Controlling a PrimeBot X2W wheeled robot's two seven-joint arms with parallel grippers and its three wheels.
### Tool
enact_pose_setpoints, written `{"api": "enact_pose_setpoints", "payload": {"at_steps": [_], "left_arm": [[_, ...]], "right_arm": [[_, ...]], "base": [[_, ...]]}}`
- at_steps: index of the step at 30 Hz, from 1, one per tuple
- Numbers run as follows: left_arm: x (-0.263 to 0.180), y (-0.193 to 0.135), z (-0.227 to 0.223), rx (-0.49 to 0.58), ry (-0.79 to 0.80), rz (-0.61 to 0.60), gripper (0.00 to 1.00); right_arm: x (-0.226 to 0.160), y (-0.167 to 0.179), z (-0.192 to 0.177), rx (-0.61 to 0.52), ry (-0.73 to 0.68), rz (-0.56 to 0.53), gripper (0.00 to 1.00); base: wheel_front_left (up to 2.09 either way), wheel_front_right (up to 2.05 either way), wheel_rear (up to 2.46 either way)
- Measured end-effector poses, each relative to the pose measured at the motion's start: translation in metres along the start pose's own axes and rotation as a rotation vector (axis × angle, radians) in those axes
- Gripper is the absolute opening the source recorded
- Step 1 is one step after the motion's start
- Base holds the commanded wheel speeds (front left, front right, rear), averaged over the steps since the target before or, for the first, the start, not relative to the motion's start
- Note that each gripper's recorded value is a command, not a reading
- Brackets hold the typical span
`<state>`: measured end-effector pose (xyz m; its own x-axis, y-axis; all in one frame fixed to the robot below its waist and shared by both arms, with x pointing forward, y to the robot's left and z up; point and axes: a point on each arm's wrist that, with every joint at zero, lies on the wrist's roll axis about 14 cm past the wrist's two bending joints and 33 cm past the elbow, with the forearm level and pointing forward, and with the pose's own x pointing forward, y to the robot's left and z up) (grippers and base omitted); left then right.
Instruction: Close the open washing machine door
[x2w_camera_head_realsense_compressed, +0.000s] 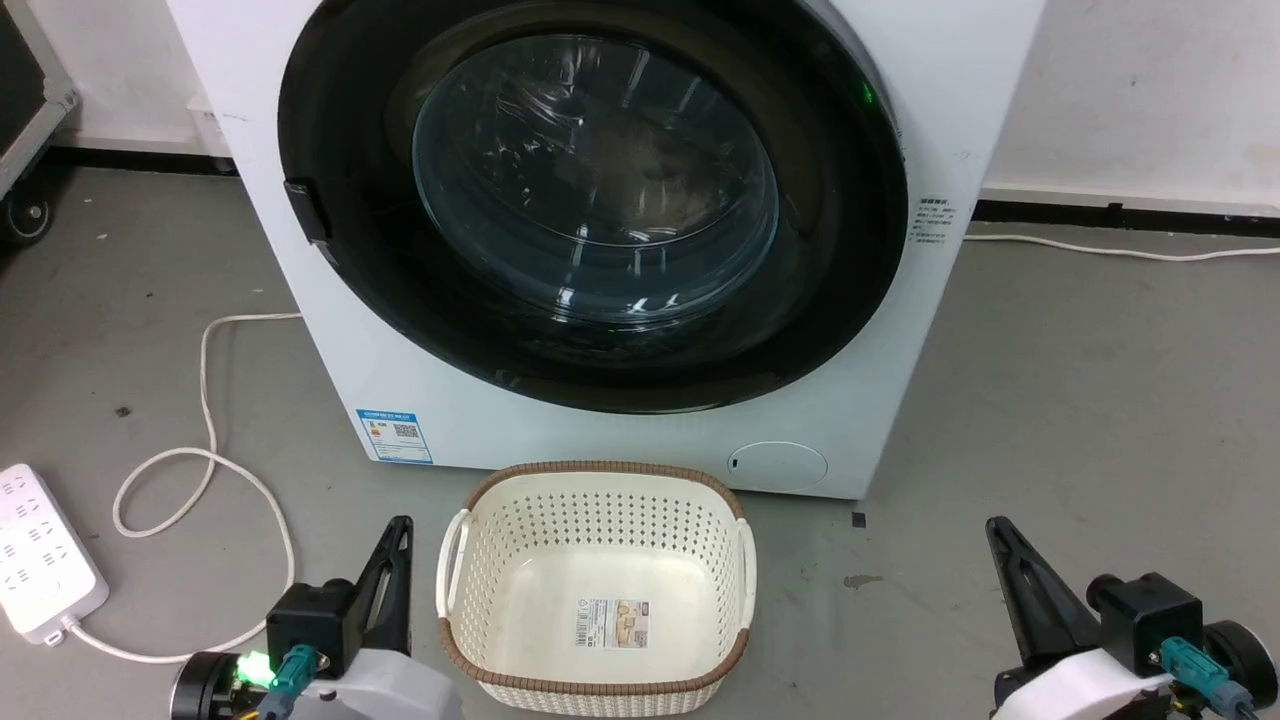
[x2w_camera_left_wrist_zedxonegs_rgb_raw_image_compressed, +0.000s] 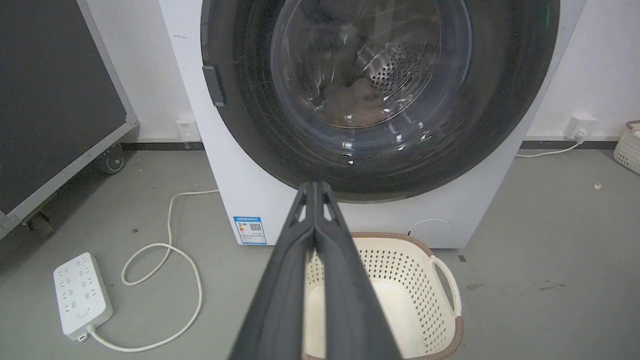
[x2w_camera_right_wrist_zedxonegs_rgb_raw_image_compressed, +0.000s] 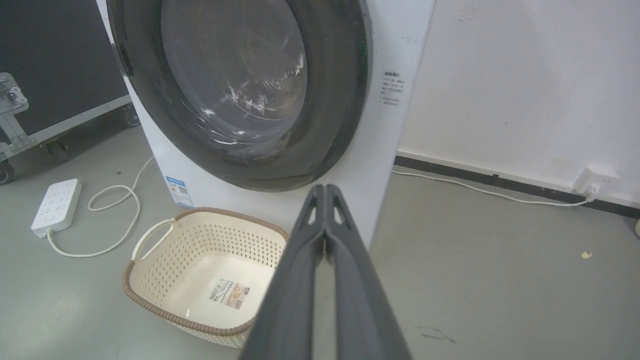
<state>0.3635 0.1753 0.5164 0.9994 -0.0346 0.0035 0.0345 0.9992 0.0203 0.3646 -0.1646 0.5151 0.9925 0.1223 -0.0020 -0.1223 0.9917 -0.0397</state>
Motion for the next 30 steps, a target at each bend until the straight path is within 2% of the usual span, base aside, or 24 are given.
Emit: {"api": "enact_pose_setpoints", "payload": {"at_steps": [30], "left_arm": [[0.0052, 0.0013, 0.0040, 0.022, 0.022, 0.022, 0.00]], "right_arm": [[0.0040, 0.0021, 0.0054, -0.004, 0.019, 0.006, 0.00]], "base": [[0.00, 0.00, 0.00]]}}
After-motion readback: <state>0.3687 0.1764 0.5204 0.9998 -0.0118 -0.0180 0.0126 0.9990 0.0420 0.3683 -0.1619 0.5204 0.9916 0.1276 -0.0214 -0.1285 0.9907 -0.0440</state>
